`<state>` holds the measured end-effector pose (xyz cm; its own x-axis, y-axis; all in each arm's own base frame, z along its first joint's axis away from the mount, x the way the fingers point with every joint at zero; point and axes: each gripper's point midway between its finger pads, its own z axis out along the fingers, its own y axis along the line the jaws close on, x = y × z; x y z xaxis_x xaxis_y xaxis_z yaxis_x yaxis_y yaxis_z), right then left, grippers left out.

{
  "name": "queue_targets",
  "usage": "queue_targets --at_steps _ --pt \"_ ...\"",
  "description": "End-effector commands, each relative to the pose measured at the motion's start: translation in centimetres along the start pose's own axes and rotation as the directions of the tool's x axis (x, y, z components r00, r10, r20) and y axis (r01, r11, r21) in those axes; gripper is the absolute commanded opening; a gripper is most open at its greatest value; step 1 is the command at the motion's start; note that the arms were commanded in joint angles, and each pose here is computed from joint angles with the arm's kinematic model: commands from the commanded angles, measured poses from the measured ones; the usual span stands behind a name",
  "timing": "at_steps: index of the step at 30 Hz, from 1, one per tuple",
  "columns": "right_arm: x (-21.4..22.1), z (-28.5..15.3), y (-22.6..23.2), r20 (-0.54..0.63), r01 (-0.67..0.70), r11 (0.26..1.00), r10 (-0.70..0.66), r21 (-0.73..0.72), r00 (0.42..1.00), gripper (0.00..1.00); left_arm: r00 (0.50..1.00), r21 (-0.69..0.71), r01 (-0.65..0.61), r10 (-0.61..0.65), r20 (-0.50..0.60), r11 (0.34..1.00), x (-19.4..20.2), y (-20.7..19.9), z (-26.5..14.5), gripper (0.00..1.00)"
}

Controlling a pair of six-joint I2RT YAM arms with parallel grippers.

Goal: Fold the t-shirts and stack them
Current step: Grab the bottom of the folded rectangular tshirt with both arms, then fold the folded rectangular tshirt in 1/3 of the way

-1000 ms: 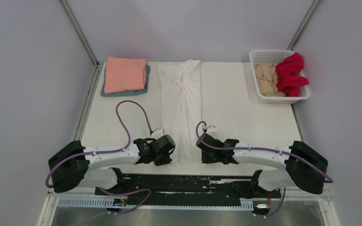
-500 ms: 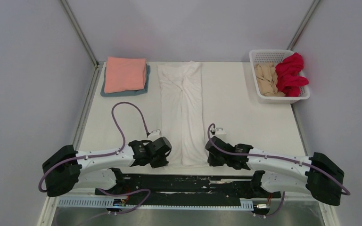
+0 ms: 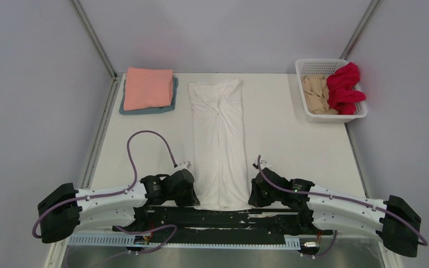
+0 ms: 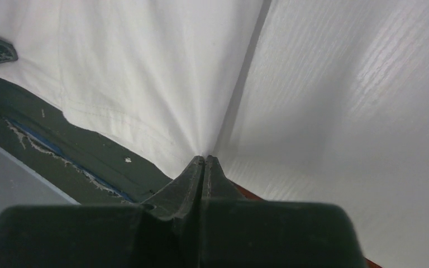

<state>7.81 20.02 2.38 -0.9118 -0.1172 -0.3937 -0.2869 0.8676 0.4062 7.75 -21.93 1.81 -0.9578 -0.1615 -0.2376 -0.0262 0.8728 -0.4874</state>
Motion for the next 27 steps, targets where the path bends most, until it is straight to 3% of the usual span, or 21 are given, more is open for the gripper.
queue_targets --at_steps 1,7,13,22,27 --pt "-0.8 -1.2 2.3 0.028 -0.014 0.993 0.018 -0.116 0.999 0.0 1.0 0.041 -0.027 0.027 -0.011 0.999 0.4 -0.5 -0.5 0.0" --pt "-6.9 -2.8 3.1 0.249 0.009 0.998 0.007 -0.063 0.968 0.0 0.982 0.105 -0.11 0.091 0.167 0.988 -4.4 -4.6 -3.1 0.0" --pt "-15.4 -4.2 4.4 0.424 0.003 0.997 0.029 -0.076 0.905 0.0 0.949 0.138 -0.081 0.034 0.313 0.987 -12.2 -6.8 -4.3 0.0" --pt "-27.5 -3.9 2.5 0.545 -0.053 0.998 0.022 0.04 0.838 0.0 0.918 0.067 -0.013 -0.015 0.396 0.998 -22.7 -7.1 -4.2 0.0" --pt "-31.8 -2.5 0.6 0.561 -0.062 0.995 0.008 0.077 0.828 0.0 0.93 0.052 0.029 -0.046 0.365 0.998 -27.2 -6.6 -2.2 0.0"
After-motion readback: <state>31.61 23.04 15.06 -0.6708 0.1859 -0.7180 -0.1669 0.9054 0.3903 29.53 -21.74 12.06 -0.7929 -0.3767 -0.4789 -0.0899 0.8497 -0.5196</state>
